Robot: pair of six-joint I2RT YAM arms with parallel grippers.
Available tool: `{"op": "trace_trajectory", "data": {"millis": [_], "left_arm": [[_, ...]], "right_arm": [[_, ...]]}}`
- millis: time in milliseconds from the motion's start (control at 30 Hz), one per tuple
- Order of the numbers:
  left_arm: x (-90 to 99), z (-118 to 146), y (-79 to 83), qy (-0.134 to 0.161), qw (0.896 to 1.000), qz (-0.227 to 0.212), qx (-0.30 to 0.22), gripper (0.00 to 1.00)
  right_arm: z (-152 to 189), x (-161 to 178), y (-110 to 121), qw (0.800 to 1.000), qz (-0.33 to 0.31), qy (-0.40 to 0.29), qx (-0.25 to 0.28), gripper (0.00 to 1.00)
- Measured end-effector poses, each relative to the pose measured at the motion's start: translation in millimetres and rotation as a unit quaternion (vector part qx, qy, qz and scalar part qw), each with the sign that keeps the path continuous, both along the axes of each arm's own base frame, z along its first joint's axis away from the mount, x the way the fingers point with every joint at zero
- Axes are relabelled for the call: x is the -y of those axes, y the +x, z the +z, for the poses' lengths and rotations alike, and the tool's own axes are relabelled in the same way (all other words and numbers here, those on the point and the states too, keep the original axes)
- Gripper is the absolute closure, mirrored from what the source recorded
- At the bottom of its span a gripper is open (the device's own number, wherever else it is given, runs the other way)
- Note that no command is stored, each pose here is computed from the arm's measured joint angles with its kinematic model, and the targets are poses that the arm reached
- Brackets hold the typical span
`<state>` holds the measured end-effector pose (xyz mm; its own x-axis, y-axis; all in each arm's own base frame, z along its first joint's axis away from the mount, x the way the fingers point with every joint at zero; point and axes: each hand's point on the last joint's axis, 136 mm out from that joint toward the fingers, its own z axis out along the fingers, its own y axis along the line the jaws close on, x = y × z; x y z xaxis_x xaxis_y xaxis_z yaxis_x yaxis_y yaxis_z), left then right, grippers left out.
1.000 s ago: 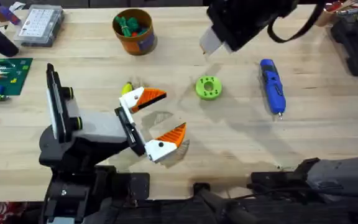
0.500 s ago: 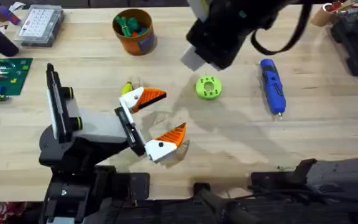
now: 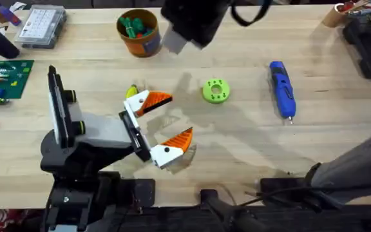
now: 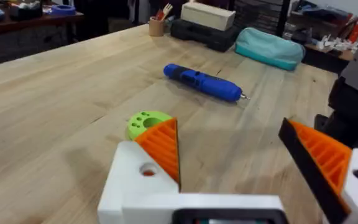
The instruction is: Pick up the gripper from the table and insert it into the empty holder that is missing its gripper. Then pick up a screw, insert it into the mounting hole, and use the screwdriver to tighten it. Finally, clean up the table by picking up the vegetable and placing it into the bucket.
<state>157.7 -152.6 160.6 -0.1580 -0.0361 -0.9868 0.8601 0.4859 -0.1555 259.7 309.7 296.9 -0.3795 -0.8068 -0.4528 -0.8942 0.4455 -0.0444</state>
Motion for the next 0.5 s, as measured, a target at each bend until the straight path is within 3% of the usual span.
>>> {"op": "trace_trajectory", "data": {"millis": [300, 500], "left_arm": [[0.0, 0.0, 0.0, 0.0, 1.0, 0.0, 0.0, 0.014], [0.0, 0.0, 0.0, 0.0, 1.0, 0.0, 0.0, 0.014]], "right_arm": [[-24.2, -34.7, -25.5, 0.995, 0.099, -0.023, -0.011, 0.997], [-23.9, -37.5, -29.1, 0.993, 0.119, -0.022, -0.008, 0.997]]}}
